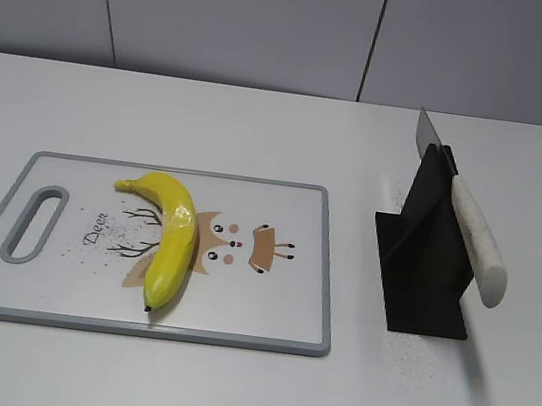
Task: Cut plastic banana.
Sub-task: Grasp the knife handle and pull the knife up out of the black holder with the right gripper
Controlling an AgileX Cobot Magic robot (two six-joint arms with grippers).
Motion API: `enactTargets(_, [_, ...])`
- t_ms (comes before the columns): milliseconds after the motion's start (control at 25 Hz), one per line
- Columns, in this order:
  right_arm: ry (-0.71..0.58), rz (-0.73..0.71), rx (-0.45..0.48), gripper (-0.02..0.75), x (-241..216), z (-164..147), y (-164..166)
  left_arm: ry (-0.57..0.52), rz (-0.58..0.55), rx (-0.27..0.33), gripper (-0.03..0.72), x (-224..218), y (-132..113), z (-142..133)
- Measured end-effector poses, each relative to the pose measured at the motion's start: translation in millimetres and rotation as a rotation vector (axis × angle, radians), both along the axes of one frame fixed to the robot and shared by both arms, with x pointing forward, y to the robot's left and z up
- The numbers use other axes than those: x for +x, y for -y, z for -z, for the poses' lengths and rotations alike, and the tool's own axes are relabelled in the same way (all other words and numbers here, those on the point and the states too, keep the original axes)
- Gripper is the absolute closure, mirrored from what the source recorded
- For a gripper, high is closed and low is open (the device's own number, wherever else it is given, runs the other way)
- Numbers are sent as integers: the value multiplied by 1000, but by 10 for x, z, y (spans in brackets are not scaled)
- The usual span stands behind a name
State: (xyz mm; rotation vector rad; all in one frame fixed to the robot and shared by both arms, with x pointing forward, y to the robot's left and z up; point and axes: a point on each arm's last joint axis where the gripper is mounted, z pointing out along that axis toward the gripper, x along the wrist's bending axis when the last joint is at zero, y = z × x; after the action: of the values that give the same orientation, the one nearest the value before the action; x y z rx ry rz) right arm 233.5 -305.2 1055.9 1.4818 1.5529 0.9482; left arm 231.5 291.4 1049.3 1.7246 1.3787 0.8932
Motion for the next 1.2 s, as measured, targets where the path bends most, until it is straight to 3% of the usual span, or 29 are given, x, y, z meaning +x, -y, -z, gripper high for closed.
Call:
enactTargets(360, [-17, -17, -31, 160, 71, -163, -8, 0, 0, 0, 162, 0, 0, 0])
enactTargets(720, [-340, -79, 60, 189, 907, -585, -176, 0, 0, 0, 170, 0, 0, 0])
enactTargets(1200, [-695, -143, 131, 191, 1921, -519, -420, 0, 1, 1, 171, 0, 0, 0])
